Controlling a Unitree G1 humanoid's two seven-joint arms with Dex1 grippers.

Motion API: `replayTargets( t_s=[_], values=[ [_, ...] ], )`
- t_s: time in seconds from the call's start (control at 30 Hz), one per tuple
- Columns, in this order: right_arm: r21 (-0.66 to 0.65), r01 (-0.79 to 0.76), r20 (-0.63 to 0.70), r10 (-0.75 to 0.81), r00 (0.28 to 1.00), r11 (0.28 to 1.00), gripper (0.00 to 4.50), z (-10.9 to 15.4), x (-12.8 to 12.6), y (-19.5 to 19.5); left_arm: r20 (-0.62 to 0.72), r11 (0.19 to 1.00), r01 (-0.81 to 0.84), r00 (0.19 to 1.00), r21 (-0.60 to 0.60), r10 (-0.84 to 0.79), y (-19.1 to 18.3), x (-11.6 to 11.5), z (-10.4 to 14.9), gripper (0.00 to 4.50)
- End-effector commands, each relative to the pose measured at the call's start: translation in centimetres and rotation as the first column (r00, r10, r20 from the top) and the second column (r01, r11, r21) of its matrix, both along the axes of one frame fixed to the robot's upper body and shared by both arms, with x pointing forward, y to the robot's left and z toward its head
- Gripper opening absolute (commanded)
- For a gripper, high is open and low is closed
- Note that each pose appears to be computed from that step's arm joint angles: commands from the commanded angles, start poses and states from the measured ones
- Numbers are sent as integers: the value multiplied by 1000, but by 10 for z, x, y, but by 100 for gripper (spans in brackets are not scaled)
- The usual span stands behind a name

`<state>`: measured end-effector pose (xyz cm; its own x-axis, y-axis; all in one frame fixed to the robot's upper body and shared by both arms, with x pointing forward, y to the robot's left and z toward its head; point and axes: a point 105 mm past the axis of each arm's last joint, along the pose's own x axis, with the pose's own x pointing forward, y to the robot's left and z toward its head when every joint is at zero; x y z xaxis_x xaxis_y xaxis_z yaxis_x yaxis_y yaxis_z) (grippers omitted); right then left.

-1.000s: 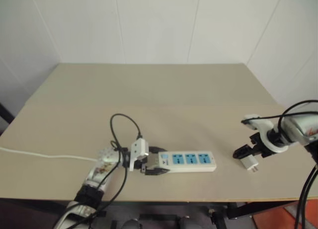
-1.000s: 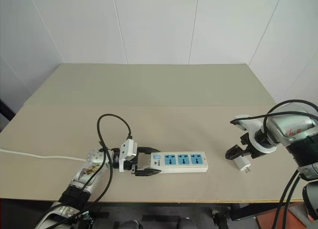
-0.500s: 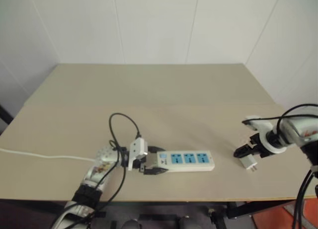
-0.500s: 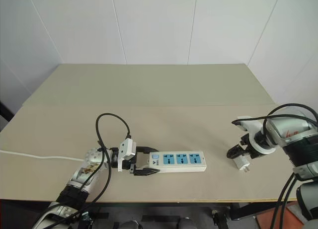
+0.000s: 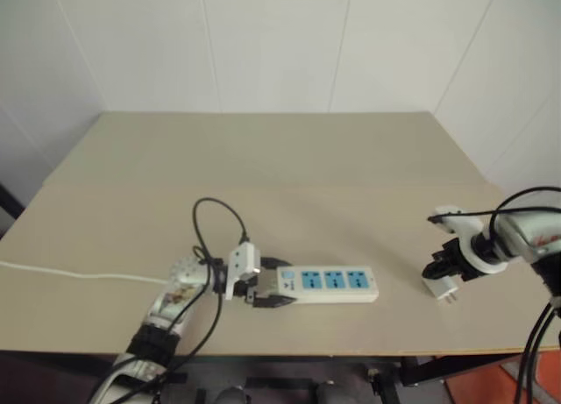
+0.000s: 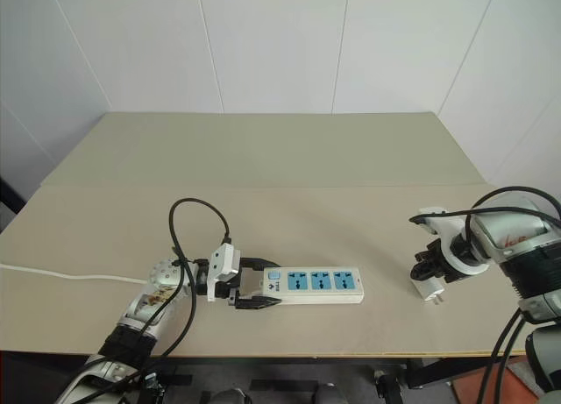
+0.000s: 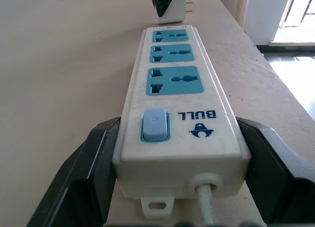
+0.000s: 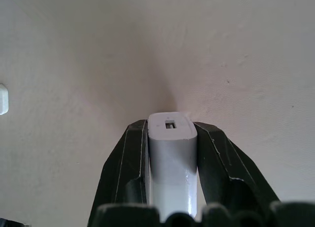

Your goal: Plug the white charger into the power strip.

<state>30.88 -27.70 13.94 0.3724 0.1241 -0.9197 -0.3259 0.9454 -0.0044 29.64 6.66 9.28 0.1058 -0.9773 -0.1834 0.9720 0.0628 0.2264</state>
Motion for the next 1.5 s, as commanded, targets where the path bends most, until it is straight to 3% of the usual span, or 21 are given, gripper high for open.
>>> replayTargets(
  t_s=[0.03,0.17,0.27,0.33,0.43,0.5,0.67,0.73,0.87,0.97,1.1,1.5],
  values=[
    [3,-151,216,147,965,989,113,58,11,20,31,999,38,999,-24,-37,-4,-1,11,327],
    [28,-431,494,363,790,902,113,107,10,60,5,999,46,999,-6,-46,0,-2,9,327],
    [72,-598,661,411,628,798,113,120,5,81,16,1000,6,1000,16,-6,3,2,7,327],
    [137,-686,772,357,526,715,113,126,3,94,20,1000,-11,1000,29,10,4,4,6,327],
    [127,-796,918,234,320,593,113,130,1,105,0,999,-24,1000,26,24,4,6,5,327],
    [107,-838,936,230,266,534,113,119,-1,111,-8,999,-32,999,29,33,5,5,5,327],
    [175,-931,950,195,245,320,113,96,4,130,-34,998,-50,998,26,51,14,3,9,327],
    [191,-942,949,193,249,276,113,87,12,138,-39,997,-71,997,30,72,19,4,9,327],
    [221,-969,958,162,237,110,113,74,16,158,-37,994,-99,994,49,101,28,5,6,327],
    [203,-978,966,154,207,38,113,61,18,173,-28,993,-100,994,67,102,32,4,6,327],
    [200,-980,967,163,197,1,113,47,24,190,-24,991,-104,994,88,107,41,2,8,327],
    [206,-979,966,161,203,3,113,18,27,207,-10,980,-151,988,126,153,59,7,9,327]
  ],
)
